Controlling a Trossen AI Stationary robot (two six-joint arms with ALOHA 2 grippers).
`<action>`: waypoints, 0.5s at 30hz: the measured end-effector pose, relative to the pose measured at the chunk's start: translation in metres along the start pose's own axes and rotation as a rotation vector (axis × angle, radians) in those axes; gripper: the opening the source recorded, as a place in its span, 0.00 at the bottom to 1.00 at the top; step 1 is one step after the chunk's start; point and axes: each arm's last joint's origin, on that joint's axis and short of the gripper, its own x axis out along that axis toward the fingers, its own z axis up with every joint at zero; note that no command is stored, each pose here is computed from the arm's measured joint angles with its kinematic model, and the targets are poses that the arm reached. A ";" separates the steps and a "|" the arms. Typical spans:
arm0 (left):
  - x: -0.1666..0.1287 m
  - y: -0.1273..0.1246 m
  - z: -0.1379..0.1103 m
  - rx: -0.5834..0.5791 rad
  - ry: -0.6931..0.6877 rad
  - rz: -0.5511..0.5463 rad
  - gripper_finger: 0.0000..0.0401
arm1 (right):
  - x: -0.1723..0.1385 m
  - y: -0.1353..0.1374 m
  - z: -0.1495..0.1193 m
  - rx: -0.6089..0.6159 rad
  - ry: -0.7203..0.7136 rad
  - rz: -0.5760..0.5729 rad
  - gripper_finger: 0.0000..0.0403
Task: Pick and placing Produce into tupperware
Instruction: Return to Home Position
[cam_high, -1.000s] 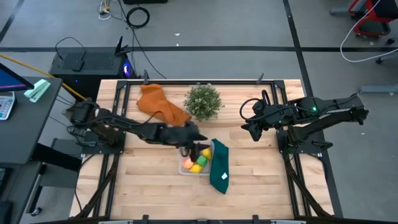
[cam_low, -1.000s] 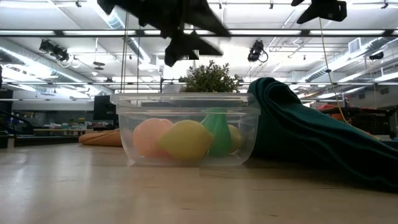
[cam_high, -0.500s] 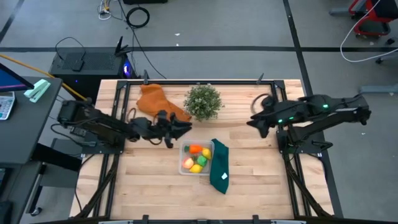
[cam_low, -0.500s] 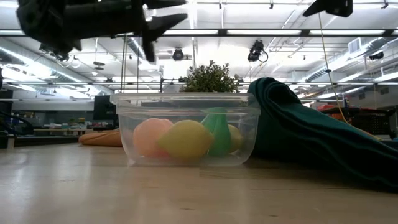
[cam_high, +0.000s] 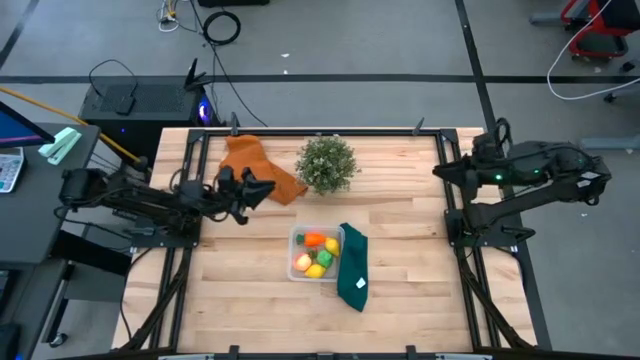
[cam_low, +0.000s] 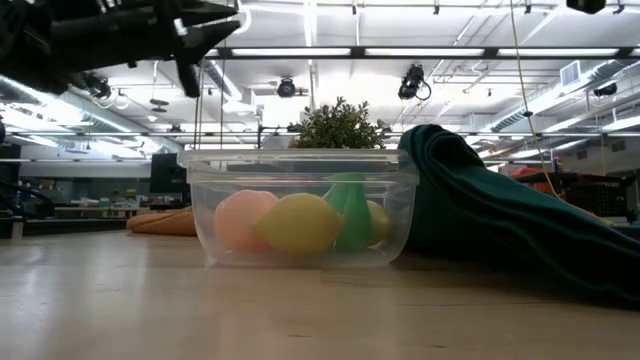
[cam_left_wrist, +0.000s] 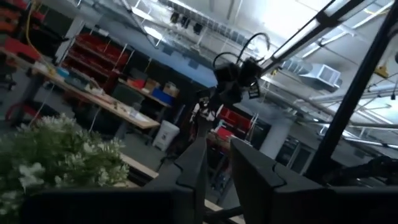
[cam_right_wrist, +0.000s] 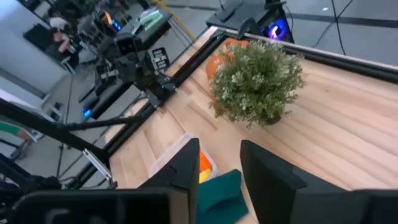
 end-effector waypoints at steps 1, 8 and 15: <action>-0.003 0.001 0.002 0.009 -0.007 -0.004 0.19 | -0.002 -0.001 0.000 0.005 -0.009 0.002 0.18; -0.022 0.009 0.006 0.063 -0.029 -0.005 0.13 | -0.010 -0.006 0.000 0.021 -0.023 0.010 0.04; -0.038 0.017 0.005 0.066 -0.032 0.018 0.09 | -0.014 -0.014 -0.005 0.036 0.014 -0.031 0.01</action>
